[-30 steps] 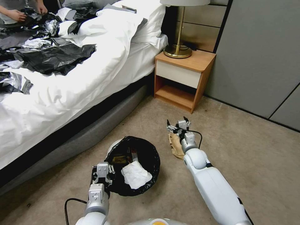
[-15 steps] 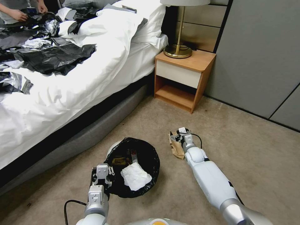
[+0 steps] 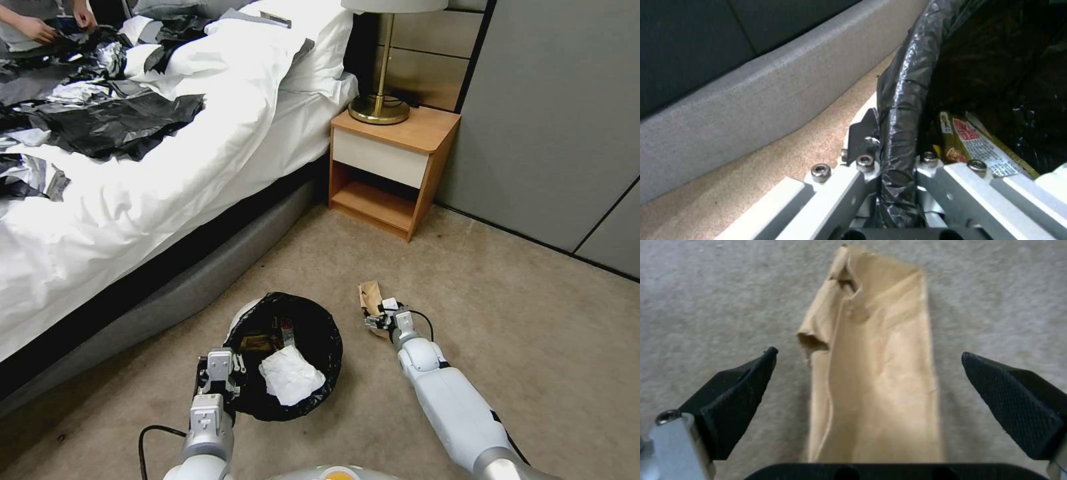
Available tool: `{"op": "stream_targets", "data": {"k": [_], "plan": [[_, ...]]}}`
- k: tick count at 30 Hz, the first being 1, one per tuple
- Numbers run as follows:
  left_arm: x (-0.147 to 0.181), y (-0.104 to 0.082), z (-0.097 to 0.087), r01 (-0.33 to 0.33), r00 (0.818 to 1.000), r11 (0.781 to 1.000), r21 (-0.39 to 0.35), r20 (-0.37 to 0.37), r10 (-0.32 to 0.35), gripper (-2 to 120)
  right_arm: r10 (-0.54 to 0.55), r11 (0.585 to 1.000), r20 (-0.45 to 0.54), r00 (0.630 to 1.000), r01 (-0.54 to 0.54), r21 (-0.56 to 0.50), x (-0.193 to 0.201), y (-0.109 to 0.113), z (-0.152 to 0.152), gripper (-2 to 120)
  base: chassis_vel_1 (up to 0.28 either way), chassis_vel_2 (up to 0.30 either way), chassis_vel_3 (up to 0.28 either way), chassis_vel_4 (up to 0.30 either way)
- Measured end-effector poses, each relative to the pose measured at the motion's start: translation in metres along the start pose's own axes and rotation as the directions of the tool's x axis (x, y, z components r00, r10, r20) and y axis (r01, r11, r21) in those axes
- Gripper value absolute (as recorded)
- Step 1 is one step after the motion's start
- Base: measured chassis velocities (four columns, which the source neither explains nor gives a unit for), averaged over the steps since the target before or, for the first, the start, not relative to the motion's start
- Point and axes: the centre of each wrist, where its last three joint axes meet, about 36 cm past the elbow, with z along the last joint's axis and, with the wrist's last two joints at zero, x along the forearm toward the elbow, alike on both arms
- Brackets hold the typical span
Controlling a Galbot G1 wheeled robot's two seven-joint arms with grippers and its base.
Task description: Pick up the trash bin, then pick up the garbage from the floor and place it into the trash bin.
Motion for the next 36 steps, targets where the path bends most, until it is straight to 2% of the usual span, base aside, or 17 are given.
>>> {"op": "stream_targets", "data": {"k": [7,10,13,14,17,18,21,22,25,28,29,32,34,36], "plan": [[0.003,0.001,0.000,0.000,1.000,1.000,-0.002,0.000,0.000,0,-0.019,1.000,-0.011,1.000,0.019,0.004,-0.004,0.008,0.010,100,0.000,0.000,0.000,0.000],[0.004,0.001,0.000,-0.001,1.000,1.000,-0.003,0.000,0.001,0,-0.018,1.000,-0.014,1.000,0.018,0.003,-0.005,0.009,0.015,94,0.000,0.000,0.000,0.000],[0.004,0.001,0.000,-0.002,1.000,1.000,-0.005,0.001,0.002,0,-0.017,1.000,-0.013,1.000,0.017,0.003,-0.005,0.008,0.019,80,0.000,0.000,0.000,0.000],[0.004,0.001,0.000,-0.002,1.000,1.000,-0.005,0.001,0.002,0,-0.017,1.000,-0.013,1.000,0.017,0.003,-0.005,0.008,0.019,80,0.000,0.000,0.000,0.000],[0.004,0.001,-0.001,-0.002,1.000,1.000,-0.007,0.003,0.002,0,-0.011,1.000,-0.010,1.000,0.011,0.003,-0.004,0.004,0.021,66,0.000,0.000,0.000,0.000],[0.004,0.001,-0.001,-0.002,1.000,1.000,-0.007,0.003,0.002,0,-0.011,1.000,-0.010,1.000,0.011,0.003,-0.004,0.004,0.021,66,0.000,0.000,0.000,0.000],[0.004,0.002,-0.001,-0.003,1.000,1.000,-0.007,0.005,0.003,0,-0.005,1.000,-0.005,1.000,0.005,0.005,-0.004,0.000,0.022,52,0.000,0.000,0.000,0.000],[0.004,0.002,-0.001,-0.003,1.000,1.000,-0.007,0.005,0.003,0,-0.005,1.000,-0.005,1.000,0.005,0.005,-0.004,0.000,0.022,52,0.000,0.000,0.000,0.000],[0.003,0.002,-0.002,-0.002,1.000,1.000,-0.007,0.007,0.003,0,0.001,1.000,0.005,1.000,-0.001,0.002,-0.004,-0.002,0.019,36,0.000,0.000,0.000,0.000],[0.003,0.002,-0.002,-0.002,1.000,1.000,-0.007,0.009,0.002,0,0.004,1.000,0.009,1.000,-0.004,0.001,-0.004,-0.003,0.018,29,0.000,0.000,0.000,0.000],[0.003,0.002,-0.002,-0.002,1.000,1.000,-0.006,0.009,0.002,0,0.006,1.000,0.013,1.000,-0.006,0.000,-0.004,-0.004,0.017,21,0.000,0.000,0.000,0.000],[0.003,0.002,-0.002,-0.002,1.000,1.000,-0.006,0.009,0.002,0,0.008,1.000,0.016,1.000,-0.008,0.000,-0.004,-0.004,0.017,18,0.000,0.000,0.000,0.000],[0.003,0.002,-0.002,-0.002,1.000,1.000,-0.006,0.009,0.002,0,0.012,1.000,0.023,1.000,-0.012,0.002,-0.002,-0.006,0.016,3,0.000,0.000,0.000,0.000],[0.003,0.002,-0.003,-0.002,1.000,1.000,-0.005,0.010,0.002,0,0.014,1.000,0.025,1.000,-0.014,0.003,-0.002,-0.007,0.016,0,0.000,0.000,0.000,0.000]]}}
